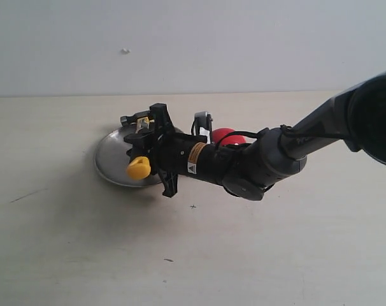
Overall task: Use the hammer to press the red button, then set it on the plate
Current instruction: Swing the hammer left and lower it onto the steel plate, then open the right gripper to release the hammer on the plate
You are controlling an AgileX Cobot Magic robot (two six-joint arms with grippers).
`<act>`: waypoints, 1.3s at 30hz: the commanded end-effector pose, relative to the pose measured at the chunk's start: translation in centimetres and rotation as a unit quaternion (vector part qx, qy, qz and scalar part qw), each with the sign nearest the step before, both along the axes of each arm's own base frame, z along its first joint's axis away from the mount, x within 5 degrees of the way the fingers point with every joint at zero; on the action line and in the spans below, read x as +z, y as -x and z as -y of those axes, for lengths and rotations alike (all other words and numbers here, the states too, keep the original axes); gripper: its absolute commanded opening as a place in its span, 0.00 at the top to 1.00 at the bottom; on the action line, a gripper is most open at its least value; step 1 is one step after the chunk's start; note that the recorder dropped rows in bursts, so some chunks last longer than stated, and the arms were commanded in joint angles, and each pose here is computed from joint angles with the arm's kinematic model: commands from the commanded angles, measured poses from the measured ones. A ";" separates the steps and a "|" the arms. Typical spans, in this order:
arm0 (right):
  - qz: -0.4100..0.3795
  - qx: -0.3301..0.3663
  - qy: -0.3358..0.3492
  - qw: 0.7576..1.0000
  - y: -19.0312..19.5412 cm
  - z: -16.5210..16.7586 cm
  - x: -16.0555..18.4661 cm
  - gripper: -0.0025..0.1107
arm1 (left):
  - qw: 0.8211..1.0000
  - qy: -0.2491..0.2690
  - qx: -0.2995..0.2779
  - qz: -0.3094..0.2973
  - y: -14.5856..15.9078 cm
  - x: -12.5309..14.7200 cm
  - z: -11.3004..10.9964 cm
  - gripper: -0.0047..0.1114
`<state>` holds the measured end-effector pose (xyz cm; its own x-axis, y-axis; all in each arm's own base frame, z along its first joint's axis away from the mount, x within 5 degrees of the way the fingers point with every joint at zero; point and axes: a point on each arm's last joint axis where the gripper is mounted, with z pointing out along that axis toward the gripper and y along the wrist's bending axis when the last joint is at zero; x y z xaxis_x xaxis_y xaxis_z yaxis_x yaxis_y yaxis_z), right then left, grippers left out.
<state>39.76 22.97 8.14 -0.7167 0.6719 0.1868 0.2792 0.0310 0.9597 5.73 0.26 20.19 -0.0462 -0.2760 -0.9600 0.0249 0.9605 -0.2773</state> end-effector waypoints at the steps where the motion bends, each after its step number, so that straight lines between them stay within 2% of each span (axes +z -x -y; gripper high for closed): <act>1: 0.025 0.024 0.008 0.999 0.0 -0.3 1.0 0.64 | 1.000 -0.001 0.001 0.003 0.0 0.0 0.0 0.96; 5: 0.017 0.038 0.039 0.998 0.2 -0.3 0.5 0.52 | 1.000 -0.001 0.001 0.003 0.0 0.0 0.0 0.96; 12: 0.024 0.067 0.053 0.996 0.5 -0.5 0.3 0.42 | 1.000 -0.001 0.001 0.003 0.0 0.0 0.0 0.96; 17: 0.027 0.112 0.078 0.990 0.6 0.3 0.8 0.42 | 1.000 -0.001 0.001 0.003 0.0 0.0 0.0 0.96; 19: 0.039 0.121 0.121 0.984 0.6 0.9 1.7 0.42 | 1.000 -0.001 0.001 0.003 0.0 0.0 0.0 0.96; 22: 0.045 0.098 0.249 0.962 0.2 2.2 3.3 0.42 | 1.000 -0.001 0.001 0.003 0.0 0.0 0.0 0.96; 25: 0.059 0.100 0.302 0.946 0.2 2.6 3.9 0.42 | 1.000 -0.001 0.001 0.003 0.0 0.0 0.0 0.96; 30: 0.056 0.093 0.333 0.937 0.1 3.0 3.7 0.42 | 1.000 -0.001 0.001 0.003 0.0 0.0 0.0 0.96; 35: 0.104 0.118 0.400 0.903 -0.4 3.1 4.0 0.42 | 1.000 -0.001 0.001 0.003 0.0 0.0 0.0 0.96; 39: 0.117 0.113 0.407 0.899 -0.9 3.0 4.6 0.42 | 1.000 -0.001 0.001 0.003 0.0 0.0 0.0 0.96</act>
<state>40.16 20.02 11.83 -0.8252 0.3721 -0.4249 0.0097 0.7615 0.6481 5.73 0.26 20.20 -0.0459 -0.2743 -0.9605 0.0249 0.9609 -0.2756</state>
